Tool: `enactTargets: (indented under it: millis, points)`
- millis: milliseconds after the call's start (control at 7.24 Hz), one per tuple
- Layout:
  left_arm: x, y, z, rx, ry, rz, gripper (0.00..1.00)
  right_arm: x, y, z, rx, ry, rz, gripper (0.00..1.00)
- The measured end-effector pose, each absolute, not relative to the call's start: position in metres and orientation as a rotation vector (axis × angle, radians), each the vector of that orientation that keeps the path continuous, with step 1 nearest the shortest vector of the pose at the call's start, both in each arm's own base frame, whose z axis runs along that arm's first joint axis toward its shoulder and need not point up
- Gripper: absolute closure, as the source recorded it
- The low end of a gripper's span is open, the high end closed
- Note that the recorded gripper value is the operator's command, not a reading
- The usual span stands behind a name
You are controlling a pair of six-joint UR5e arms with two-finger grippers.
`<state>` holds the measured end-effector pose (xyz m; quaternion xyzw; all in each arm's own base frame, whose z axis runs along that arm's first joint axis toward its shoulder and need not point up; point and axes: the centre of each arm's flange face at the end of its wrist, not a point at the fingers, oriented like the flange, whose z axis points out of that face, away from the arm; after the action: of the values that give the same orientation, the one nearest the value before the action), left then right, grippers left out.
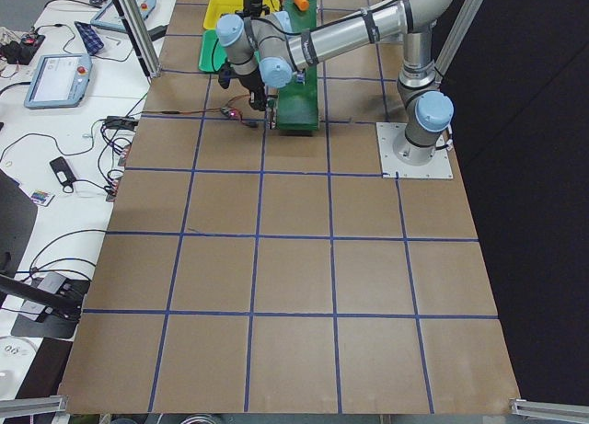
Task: Sort buttons by color to trays
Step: 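Place a green-capped button on the belt with the left gripper while the right gripper releases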
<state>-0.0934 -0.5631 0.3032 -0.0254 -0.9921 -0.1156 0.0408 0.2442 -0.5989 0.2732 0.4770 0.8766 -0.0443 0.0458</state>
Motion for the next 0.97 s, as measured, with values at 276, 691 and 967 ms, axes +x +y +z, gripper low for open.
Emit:
enactTargets:
  millis: [276, 691, 967]
  points:
    - [-0.128, -0.504, 0.280, 0.007, -3.057, -0.389, 0.87, 0.245, -0.595, 0.280, 1.460, 2.687, -0.116, 0.00]
    - [-0.166, -0.472, 0.259, 0.059, -3.083, -0.375, 0.05, 0.241, -0.595, 0.301, 1.484, 2.737, -0.013, 0.00]
    - [-0.184, -0.468, 0.251, 0.076, -3.098, -0.365, 0.00, 0.233, -0.586, 0.319, 1.474, 2.779, 0.059, 0.00]
